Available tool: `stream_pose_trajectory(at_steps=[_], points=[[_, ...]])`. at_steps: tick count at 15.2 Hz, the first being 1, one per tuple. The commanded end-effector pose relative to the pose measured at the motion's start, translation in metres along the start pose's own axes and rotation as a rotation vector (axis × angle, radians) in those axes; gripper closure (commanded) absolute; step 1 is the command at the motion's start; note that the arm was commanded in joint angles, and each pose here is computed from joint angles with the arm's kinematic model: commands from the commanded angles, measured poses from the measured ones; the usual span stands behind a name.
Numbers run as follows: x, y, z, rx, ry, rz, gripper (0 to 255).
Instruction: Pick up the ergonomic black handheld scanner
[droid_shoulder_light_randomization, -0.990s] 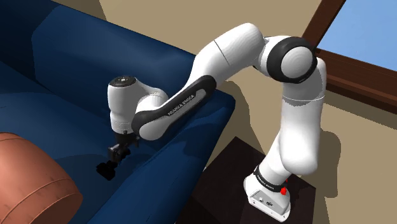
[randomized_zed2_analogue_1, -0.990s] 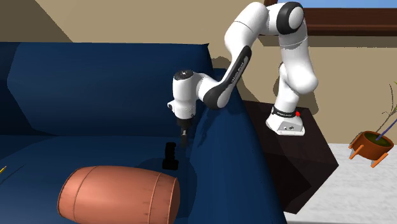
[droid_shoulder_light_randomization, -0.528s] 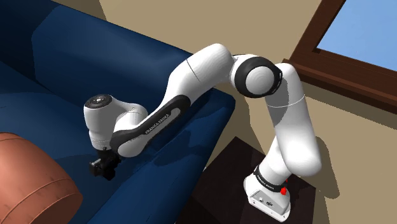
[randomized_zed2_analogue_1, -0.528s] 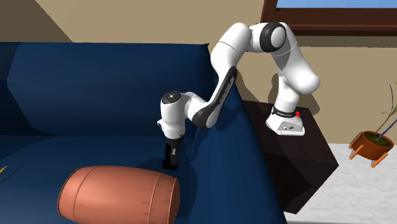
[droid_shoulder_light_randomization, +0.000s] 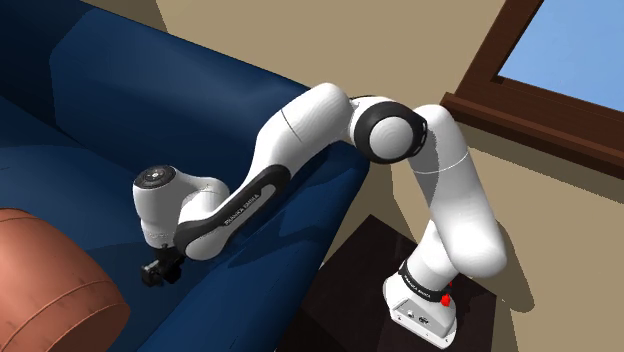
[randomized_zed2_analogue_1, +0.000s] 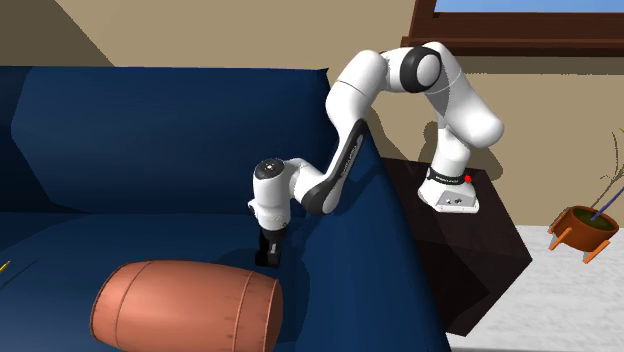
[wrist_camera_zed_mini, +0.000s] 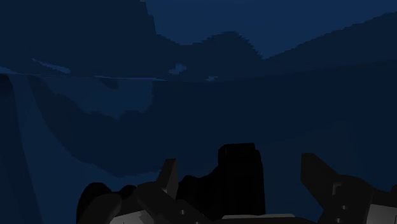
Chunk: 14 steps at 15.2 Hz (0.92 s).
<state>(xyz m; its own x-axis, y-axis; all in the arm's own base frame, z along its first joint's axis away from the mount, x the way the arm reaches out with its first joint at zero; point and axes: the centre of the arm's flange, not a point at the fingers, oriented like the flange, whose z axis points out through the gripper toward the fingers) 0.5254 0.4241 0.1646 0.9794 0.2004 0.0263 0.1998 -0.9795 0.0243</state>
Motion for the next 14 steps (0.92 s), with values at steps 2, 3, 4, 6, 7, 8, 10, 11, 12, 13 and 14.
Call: stream_pose_trajectory(at_steps=[2,3,4,6,7,8,10,11,12,13,14], points=[[0.0,0.0,0.002,0.0,0.001,0.0,255],[0.0,0.0,0.002,0.0,0.001,0.0,255],[0.0,0.0,0.002,0.0,0.001,0.0,255],[0.0,0.0,0.002,0.0,0.001,0.0,255],[0.0,0.0,0.002,0.0,0.001,0.0,255],[0.0,0.0,0.002,0.0,0.001,0.0,255],[0.0,0.0,0.002,0.0,0.001,0.0,255],[0.0,0.0,-0.004,0.0,0.001,0.0,255],[0.0,0.0,-0.009,0.0,0.001,0.0,255],[0.001,0.001,-0.014,0.0,0.001,0.0,255],[0.001,0.001,-0.019,0.0,0.001,0.0,255]])
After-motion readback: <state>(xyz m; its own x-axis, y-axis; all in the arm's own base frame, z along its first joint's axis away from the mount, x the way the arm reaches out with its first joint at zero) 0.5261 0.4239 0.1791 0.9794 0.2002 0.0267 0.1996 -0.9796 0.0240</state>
